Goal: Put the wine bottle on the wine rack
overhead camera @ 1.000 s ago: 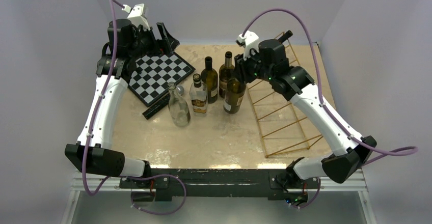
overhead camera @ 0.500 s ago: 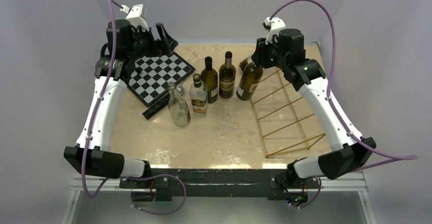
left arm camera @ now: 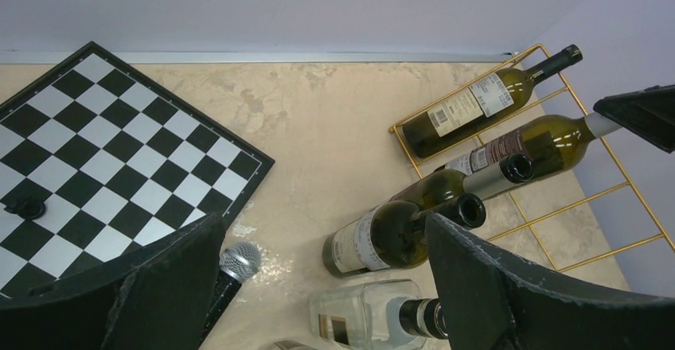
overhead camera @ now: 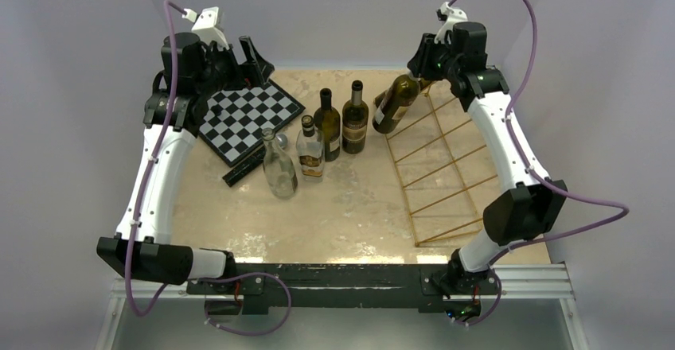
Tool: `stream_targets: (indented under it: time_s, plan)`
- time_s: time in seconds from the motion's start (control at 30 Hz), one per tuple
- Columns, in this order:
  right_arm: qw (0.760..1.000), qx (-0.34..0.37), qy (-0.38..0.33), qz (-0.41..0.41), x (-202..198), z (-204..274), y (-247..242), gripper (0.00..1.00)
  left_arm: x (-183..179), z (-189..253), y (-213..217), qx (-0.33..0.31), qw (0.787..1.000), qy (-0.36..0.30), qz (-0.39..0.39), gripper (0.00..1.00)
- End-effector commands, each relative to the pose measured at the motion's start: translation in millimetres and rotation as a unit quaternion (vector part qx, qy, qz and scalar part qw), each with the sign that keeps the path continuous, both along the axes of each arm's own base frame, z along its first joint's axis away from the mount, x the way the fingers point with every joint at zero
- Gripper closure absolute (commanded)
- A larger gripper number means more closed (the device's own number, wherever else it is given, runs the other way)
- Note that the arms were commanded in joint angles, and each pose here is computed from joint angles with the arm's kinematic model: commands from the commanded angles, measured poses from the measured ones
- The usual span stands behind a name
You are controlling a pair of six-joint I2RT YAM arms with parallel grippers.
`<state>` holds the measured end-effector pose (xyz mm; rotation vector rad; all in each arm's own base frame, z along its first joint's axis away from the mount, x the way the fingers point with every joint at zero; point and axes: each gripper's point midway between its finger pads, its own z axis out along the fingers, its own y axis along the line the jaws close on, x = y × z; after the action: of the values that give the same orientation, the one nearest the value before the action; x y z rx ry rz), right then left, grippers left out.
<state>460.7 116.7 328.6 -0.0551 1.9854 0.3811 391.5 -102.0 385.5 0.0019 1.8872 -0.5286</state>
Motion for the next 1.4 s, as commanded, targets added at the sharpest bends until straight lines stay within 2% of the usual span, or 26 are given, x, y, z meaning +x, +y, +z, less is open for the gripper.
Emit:
stream_targets:
  time_s: [0.0,0.63,1.1,1.3,1.37]
  plan:
    - [0.994,0.043,-0.097,-0.001,23,69,-1,1.00,-6,11,4,0.008,1.000,-0.021,0.004,0.01]
    - [0.997,0.055,-0.039,-0.023,53,14,-23,1.00,1,11,3,0.008,1.000,-0.014,0.004,0.01]
    - [0.996,0.069,-0.007,-0.051,59,-24,-32,1.00,2,18,5,0.015,1.000,-0.017,0.006,0.01]
    - [0.992,0.080,0.014,-0.091,56,-46,-42,1.00,2,19,4,0.013,1.000,-0.018,0.005,0.01]
    - [0.991,0.087,0.019,-0.095,55,-52,-42,0.97,1,19,4,0.012,1.000,-0.018,0.005,0.01]
